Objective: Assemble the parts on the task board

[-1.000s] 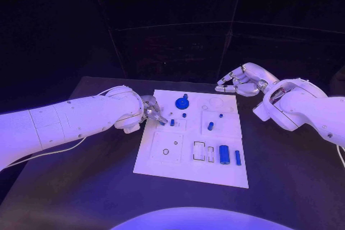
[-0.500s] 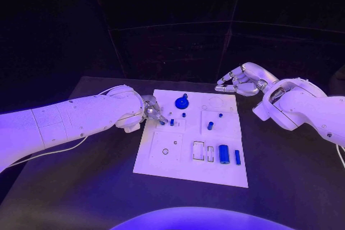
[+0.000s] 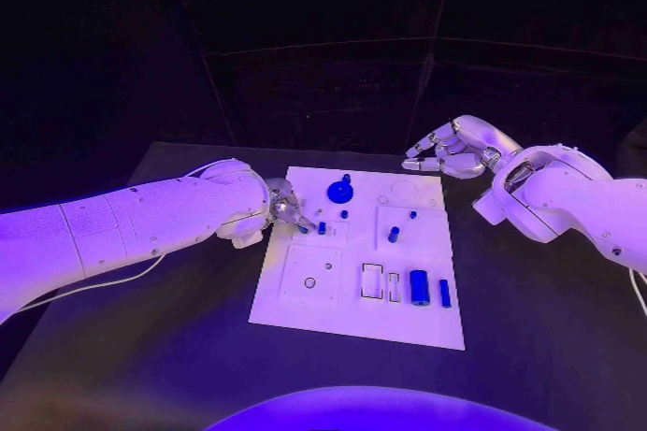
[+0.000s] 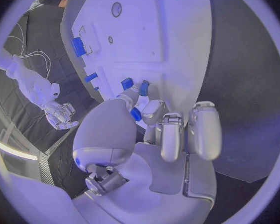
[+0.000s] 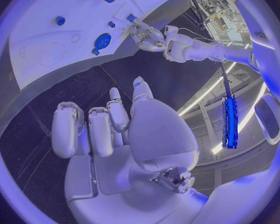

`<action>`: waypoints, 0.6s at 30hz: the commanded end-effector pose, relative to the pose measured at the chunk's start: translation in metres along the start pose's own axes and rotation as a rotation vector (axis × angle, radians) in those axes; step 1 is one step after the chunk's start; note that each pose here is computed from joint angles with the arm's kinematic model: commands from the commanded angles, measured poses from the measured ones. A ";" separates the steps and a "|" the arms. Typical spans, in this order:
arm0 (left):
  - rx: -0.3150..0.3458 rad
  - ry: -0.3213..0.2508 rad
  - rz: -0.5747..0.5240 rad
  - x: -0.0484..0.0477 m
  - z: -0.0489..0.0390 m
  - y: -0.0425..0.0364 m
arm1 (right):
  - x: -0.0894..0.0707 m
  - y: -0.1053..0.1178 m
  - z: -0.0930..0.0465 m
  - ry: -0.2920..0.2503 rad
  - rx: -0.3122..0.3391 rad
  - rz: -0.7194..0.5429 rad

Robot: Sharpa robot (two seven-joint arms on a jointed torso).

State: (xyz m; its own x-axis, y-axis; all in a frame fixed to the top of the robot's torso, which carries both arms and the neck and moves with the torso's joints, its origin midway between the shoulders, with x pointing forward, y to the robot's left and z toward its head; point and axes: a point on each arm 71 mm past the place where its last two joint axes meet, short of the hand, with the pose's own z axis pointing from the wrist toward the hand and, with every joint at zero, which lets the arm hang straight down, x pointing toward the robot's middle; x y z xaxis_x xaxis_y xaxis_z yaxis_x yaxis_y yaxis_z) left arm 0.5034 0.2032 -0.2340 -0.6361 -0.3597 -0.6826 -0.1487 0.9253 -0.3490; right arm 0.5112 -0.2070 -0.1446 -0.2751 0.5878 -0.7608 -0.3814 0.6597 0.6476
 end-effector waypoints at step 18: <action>-0.013 -0.007 -0.003 0.0010 0.0006 0.0007 | 0.000 0.001 0.001 0.001 -0.009 0.003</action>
State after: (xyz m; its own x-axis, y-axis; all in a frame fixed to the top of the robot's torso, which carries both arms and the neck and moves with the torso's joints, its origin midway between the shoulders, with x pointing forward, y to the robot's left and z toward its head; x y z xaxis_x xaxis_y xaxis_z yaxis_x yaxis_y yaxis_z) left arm 0.5033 0.2038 -0.2350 -0.6332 -0.3628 -0.6837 -0.1562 0.9251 -0.3462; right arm 0.5119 -0.2069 -0.1448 -0.2746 0.5882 -0.7607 -0.3806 0.6600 0.6477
